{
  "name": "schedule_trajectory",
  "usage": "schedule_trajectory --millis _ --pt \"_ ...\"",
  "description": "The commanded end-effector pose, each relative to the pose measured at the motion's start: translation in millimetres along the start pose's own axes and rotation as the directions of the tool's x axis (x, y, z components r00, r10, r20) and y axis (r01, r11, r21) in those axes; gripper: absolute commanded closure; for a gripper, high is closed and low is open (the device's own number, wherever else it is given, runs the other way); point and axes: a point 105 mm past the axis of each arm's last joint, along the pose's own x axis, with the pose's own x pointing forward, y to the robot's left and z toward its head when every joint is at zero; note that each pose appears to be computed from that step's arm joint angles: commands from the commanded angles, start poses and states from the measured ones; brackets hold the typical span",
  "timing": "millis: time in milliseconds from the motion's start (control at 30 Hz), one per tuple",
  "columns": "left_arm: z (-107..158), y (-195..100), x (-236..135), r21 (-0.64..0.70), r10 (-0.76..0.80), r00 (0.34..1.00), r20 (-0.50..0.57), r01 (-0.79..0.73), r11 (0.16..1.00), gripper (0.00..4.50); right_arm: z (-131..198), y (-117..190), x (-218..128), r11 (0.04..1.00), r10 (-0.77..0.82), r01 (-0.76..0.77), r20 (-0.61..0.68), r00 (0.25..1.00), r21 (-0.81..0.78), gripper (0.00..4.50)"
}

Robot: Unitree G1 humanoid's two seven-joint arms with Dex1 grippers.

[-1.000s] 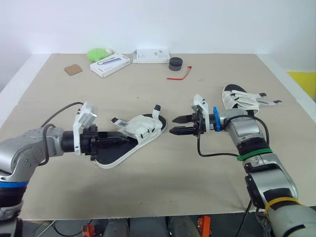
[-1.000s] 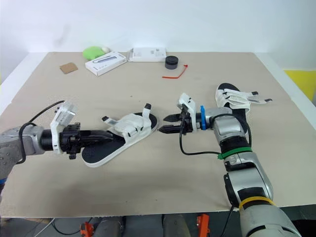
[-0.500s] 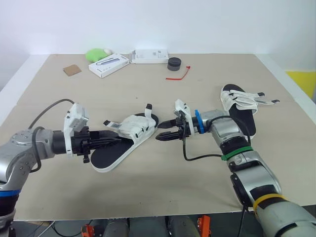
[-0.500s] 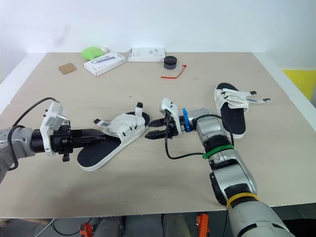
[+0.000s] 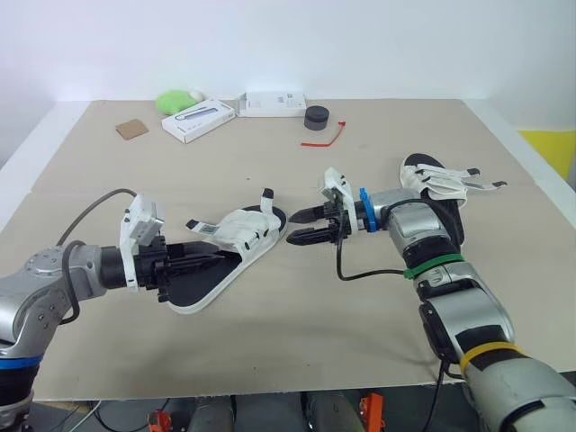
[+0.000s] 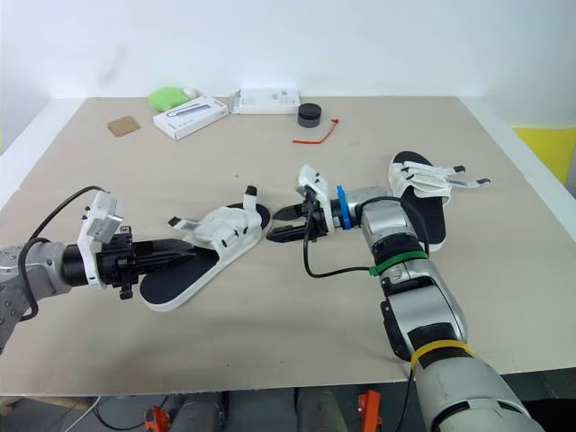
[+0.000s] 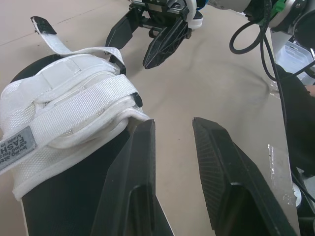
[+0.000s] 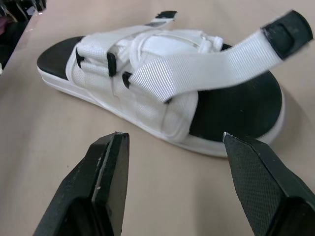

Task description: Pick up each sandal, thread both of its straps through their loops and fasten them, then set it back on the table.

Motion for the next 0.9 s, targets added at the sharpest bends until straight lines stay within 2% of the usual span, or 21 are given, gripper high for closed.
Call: schedule_trajectory --millis 33,400,500,667,900 --pt "11 -3 -4 0.028 0.008 0.999 0.041 -0.009 1.0 3.28 13 3 9 0.998 0.037 -0.036 0.019 0.999 -0.045 1.18" --pt "11 -4 -6 0.01 0.031 0.998 0.057 -0.031 0.999 3.28 20 11 34 0.992 0.112 -0.111 0.021 0.993 -0.051 1.18" --pt "14 0 -11 0.018 0.063 0.995 0.072 -0.064 0.998 3.28 16 17 40 0.987 0.153 -0.152 0.012 0.988 -0.047 1.98" --pt "17 0 -12 0.022 0.077 0.993 0.092 -0.079 0.997 3.28 11 19 42 0.985 0.167 -0.167 0.01 0.986 -0.036 4.45" --pt "20 1 -14 0.019 0.092 0.989 0.112 -0.095 0.995 3.28 7 17 37 0.988 0.151 -0.151 0.026 0.988 -0.021 4.45"
